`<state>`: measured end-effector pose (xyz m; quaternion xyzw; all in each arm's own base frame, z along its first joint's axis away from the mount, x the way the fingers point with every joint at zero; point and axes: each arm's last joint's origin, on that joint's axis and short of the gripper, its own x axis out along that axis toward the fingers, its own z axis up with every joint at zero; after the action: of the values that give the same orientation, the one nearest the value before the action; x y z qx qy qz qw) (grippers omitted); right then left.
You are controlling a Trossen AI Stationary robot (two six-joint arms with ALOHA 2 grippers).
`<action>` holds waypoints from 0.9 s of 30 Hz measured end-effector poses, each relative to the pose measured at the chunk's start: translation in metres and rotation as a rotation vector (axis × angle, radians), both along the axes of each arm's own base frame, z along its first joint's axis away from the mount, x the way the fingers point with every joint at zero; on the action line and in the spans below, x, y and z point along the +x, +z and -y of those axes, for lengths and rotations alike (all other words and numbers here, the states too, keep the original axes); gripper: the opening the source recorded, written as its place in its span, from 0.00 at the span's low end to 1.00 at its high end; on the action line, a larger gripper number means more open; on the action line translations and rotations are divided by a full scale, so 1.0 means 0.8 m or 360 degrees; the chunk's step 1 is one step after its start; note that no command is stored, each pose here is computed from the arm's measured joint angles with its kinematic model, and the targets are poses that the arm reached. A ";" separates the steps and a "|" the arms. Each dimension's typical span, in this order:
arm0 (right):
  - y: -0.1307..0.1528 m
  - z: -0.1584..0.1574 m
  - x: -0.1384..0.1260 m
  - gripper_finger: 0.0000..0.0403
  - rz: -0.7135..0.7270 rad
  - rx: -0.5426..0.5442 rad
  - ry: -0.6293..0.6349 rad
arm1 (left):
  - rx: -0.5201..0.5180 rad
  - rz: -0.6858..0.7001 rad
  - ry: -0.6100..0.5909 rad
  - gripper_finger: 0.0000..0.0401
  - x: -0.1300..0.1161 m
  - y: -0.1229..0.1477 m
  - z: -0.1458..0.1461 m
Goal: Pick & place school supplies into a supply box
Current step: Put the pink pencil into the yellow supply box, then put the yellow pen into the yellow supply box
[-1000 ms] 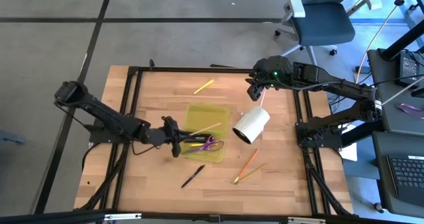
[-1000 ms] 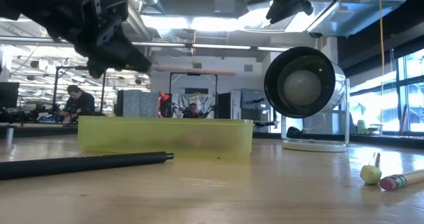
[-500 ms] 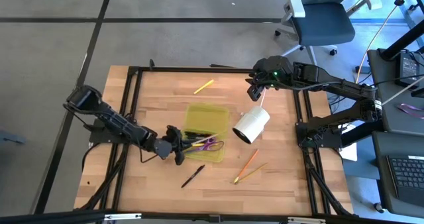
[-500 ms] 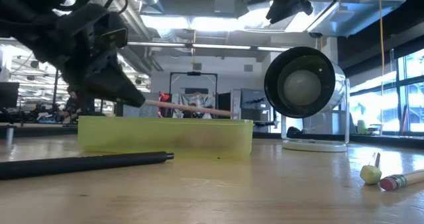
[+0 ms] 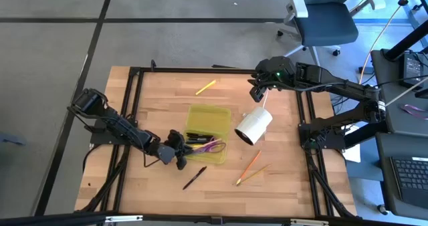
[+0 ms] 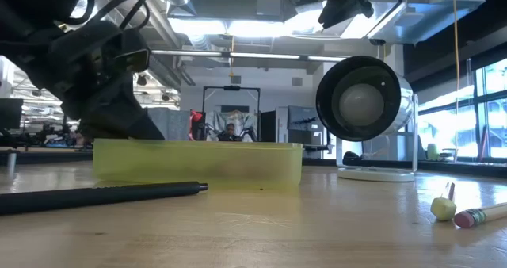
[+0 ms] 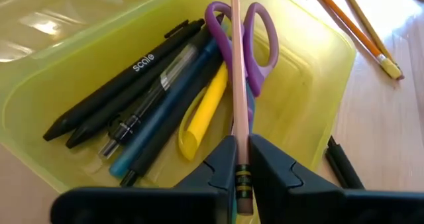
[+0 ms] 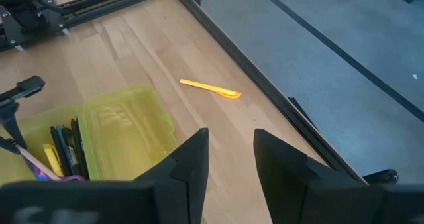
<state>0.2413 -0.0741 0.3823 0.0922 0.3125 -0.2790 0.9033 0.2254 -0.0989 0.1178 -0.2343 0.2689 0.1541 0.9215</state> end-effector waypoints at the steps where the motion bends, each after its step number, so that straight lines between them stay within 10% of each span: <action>1: 0.000 0.000 0.000 0.31 0.0000 0.0000 0.0000 | 0.0003 -0.0002 -0.0003 0.08 0.000 0.000 0.000; 27: 0.000 0.000 0.000 0.31 -0.0001 -0.0004 0.0005 | 0.0017 0.0450 0.0005 0.21 -0.002 0.096 -0.061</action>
<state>0.2413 -0.0740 0.3823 0.0905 0.3127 -0.2782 0.9037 0.2238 -0.0504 0.1946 -0.2490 0.1352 0.1224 0.9512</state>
